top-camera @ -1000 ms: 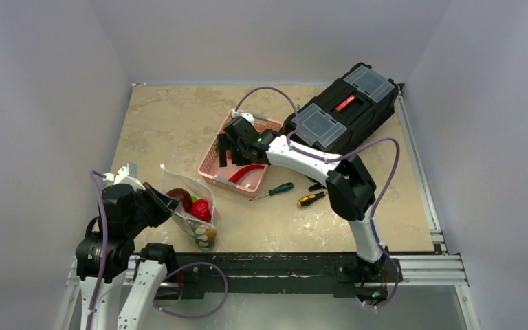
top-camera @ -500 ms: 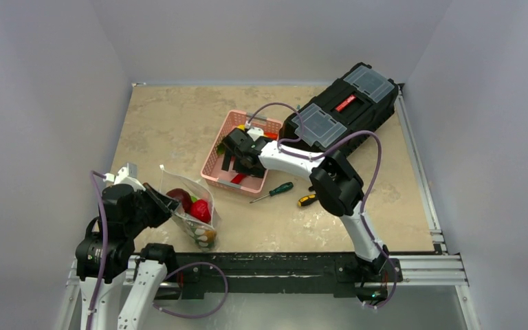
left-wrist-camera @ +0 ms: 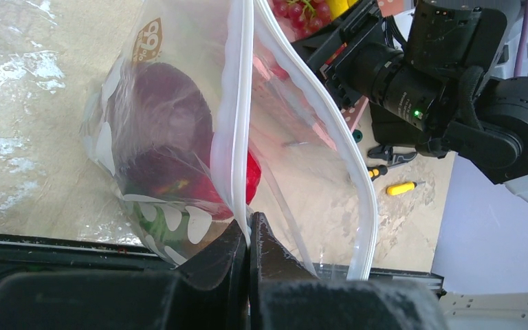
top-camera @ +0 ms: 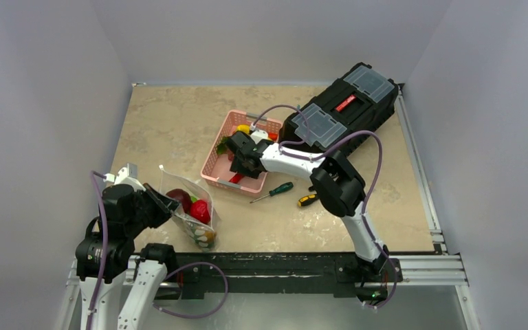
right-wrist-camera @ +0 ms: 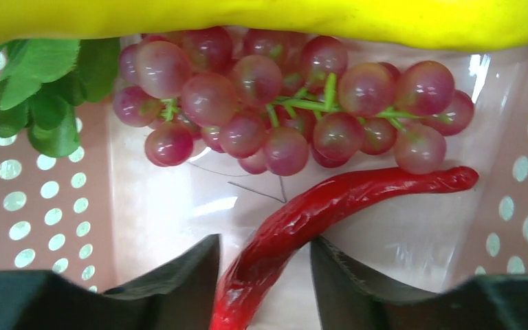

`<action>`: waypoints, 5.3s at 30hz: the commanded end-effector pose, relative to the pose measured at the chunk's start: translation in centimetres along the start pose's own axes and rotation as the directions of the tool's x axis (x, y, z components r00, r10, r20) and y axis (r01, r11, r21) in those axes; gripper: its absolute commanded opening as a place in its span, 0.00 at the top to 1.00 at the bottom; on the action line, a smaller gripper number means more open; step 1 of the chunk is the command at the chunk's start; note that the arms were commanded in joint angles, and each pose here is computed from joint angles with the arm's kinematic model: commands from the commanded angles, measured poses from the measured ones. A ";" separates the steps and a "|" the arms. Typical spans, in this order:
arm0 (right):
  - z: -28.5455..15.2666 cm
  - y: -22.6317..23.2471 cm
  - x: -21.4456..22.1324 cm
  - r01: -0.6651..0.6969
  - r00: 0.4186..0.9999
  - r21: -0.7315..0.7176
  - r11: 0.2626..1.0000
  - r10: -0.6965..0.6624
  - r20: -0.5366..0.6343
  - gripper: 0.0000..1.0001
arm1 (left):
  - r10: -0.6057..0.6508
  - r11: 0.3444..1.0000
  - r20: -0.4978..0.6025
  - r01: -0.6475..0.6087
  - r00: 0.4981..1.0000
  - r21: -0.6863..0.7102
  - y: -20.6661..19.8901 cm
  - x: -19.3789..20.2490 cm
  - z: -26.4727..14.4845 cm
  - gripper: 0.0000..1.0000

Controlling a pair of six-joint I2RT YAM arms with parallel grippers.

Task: Place the food in the zip-top bag and seal the zipper
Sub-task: Pick up the fake vegetable from the bin, then place the fake vegetable in the zipper food storage bag, then adjust the fake fruit in the bin.

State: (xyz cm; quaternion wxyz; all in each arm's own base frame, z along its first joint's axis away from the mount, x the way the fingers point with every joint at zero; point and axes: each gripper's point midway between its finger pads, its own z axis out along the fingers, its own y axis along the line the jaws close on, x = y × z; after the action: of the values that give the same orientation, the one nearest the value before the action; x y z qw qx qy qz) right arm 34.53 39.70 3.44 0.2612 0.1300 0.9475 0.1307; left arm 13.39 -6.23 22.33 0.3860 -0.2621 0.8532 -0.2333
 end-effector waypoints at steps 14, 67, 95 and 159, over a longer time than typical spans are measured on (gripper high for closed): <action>-6.2 1.7 -5.0 -0.105 0.979 -0.157 0.982 0.130 0.156 0.93 | 0.013 1.000 0.007 -0.013 1.000 0.028 -0.3 0.0 -0.1 1.00; -33.5 14.9 8.1 0.392 0.765 -0.887 -0.246 -0.448 0.462 0.98 | -0.004 0.999 -0.002 0.005 1.000 0.050 -1.1 -0.2 0.4 1.00; -27.3 12.1 11.8 0.459 0.561 -0.860 -0.221 -0.679 0.474 0.85 | 0.003 0.999 -0.006 -0.003 1.000 0.051 -1.2 -0.4 0.5 1.00; -8.4 8.0 -14.9 0.400 0.833 -0.149 0.904 -0.292 0.469 0.05 | 0.018 0.999 -0.003 -0.018 1.000 0.037 -0.5 0.2 -0.1 1.00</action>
State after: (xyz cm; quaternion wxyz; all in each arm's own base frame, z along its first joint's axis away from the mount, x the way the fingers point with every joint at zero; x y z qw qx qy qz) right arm 43.01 38.76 16.73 0.4819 -0.1007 0.8625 0.1171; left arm 13.34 -6.64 22.06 0.3823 -0.2564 0.8537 -0.2435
